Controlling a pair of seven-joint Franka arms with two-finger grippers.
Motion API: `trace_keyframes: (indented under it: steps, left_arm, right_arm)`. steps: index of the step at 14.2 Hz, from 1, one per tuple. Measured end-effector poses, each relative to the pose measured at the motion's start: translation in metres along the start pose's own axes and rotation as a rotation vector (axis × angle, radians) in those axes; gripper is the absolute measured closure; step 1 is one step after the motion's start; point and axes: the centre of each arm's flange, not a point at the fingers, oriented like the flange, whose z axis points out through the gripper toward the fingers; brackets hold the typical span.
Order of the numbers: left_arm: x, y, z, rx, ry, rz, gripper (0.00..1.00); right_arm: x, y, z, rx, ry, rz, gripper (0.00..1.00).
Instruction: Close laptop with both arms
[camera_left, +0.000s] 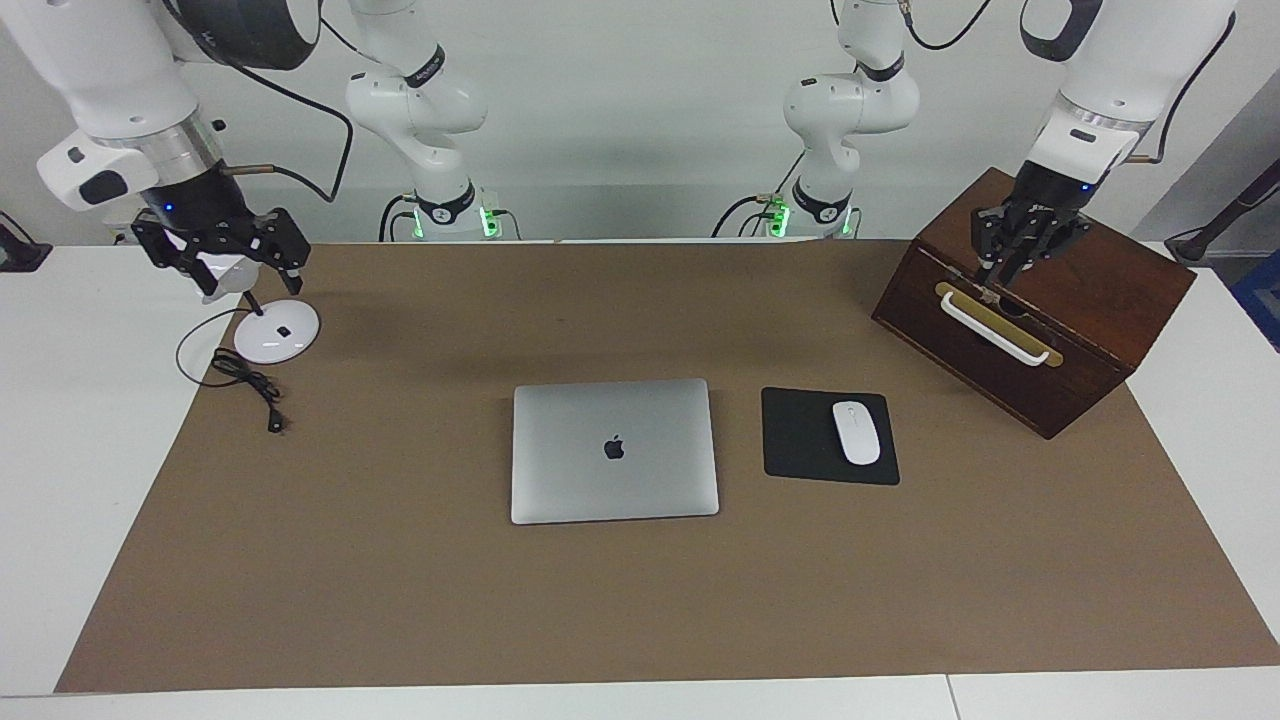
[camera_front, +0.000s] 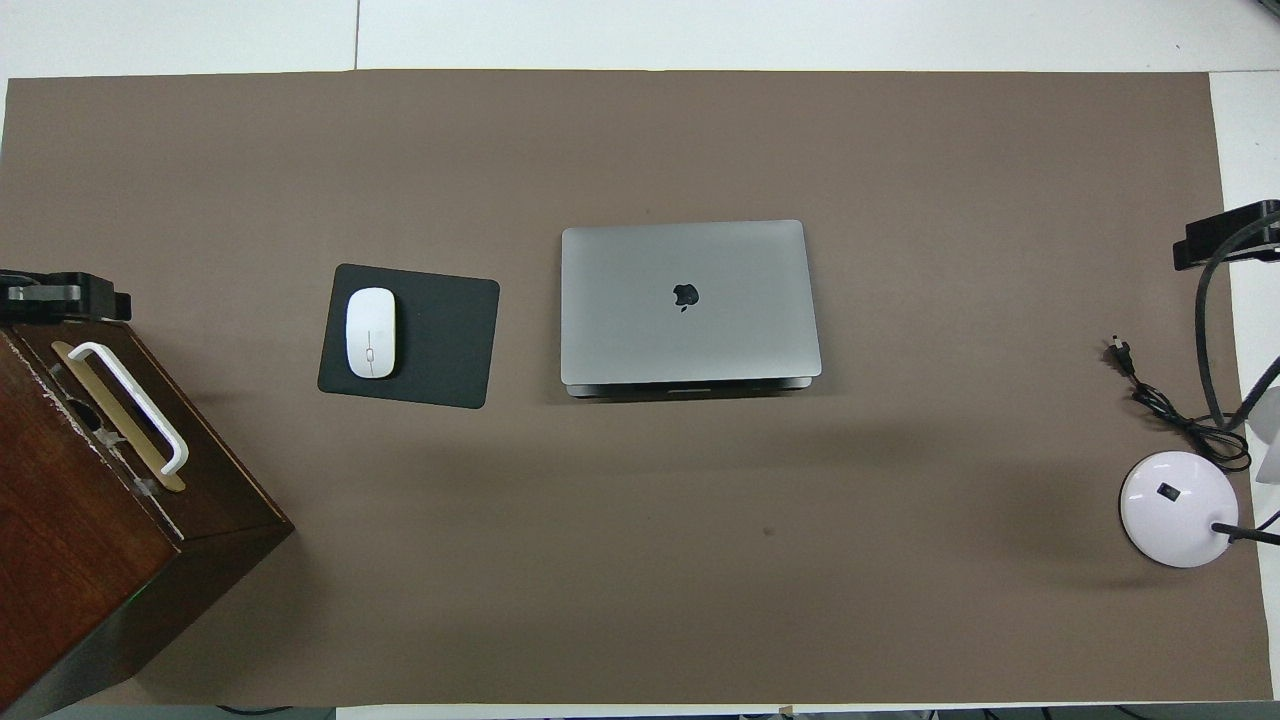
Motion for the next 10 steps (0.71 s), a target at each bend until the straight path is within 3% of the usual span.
trace_keyframes:
  steps: [4,5,10]
  left_arm:
    - [0.007,-0.007,-0.021,0.012,-0.029,-0.013,0.05]
    - [0.007,-0.008,-0.024,0.012,-0.036,-0.015,0.00]
    - [0.002,-0.016,-0.020,0.065,-0.093,-0.018,0.00]
  right_arm:
    - [-0.002,0.010,0.000,-0.002,-0.002,-0.007,0.00]
    - [-0.002,0.010,0.001,-0.002,-0.003,-0.006,0.00]
    - [-0.002,0.004,0.003,-0.001,-0.007,-0.018,0.00]
